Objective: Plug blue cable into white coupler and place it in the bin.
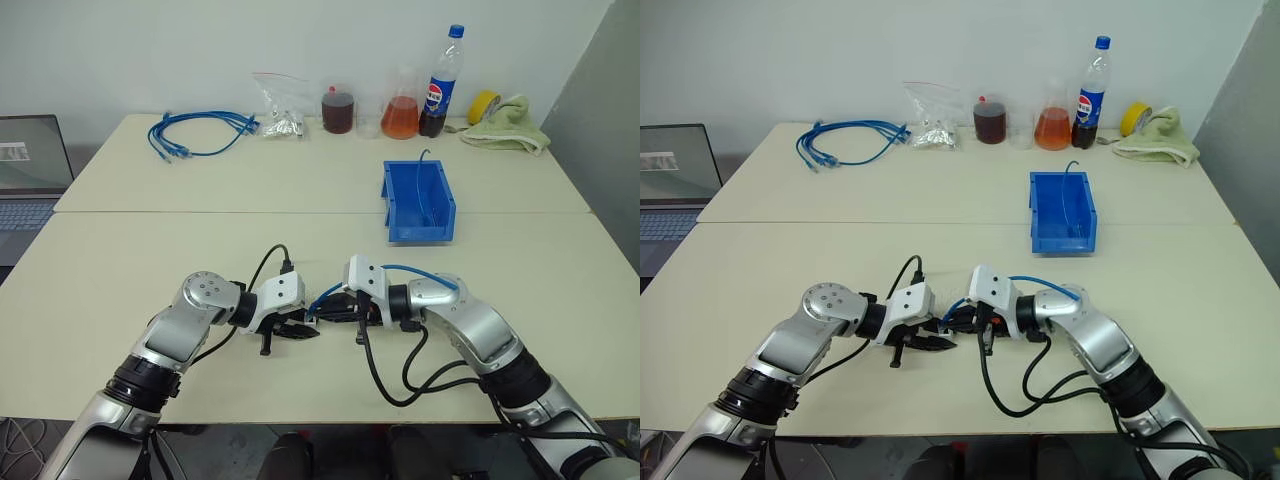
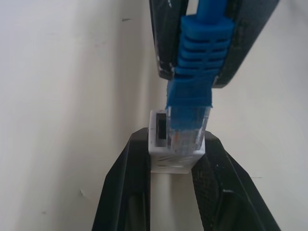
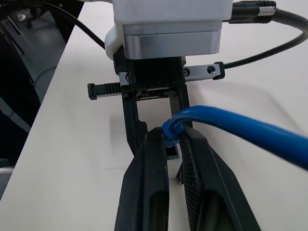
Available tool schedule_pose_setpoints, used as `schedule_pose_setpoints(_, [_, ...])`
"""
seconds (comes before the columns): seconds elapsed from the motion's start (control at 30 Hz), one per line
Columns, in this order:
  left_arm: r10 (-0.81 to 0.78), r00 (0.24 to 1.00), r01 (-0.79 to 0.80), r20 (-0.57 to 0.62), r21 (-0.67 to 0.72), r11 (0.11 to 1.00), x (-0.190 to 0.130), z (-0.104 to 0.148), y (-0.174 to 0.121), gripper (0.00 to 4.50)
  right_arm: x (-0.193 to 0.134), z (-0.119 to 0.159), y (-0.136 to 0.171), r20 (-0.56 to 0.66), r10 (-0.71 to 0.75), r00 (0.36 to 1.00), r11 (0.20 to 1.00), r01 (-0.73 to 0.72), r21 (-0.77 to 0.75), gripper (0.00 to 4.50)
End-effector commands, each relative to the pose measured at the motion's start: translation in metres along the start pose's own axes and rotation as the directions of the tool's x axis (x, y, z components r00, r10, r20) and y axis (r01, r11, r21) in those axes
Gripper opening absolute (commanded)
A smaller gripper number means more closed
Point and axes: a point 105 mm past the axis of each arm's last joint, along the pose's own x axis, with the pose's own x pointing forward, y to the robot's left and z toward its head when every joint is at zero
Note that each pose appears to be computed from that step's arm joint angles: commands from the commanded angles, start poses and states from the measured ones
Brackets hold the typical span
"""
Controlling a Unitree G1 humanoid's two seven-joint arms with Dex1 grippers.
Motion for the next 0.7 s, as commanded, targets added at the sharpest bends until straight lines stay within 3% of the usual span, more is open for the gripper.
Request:
schedule_pose_setpoints(0.03, [-0.08, 0.995, 0.075, -0.062, -0.089, 0.993, 0.012, -0.024, -0.017, 0.82, -0.003, 0.006, -0.002, -0.004, -0.001, 1.0, 0.999, 0.001, -0.032, 0.11])
schedule_pose_setpoints(0.7, [-0.074, 0.994, 0.067, -0.075, -0.095, 0.993, 0.013, -0.027, -0.019, 0.82, 0.008, 0.002, 0.007, -0.082, 0.038, 0.996, 0.996, -0.044, -0.072, 0.11])
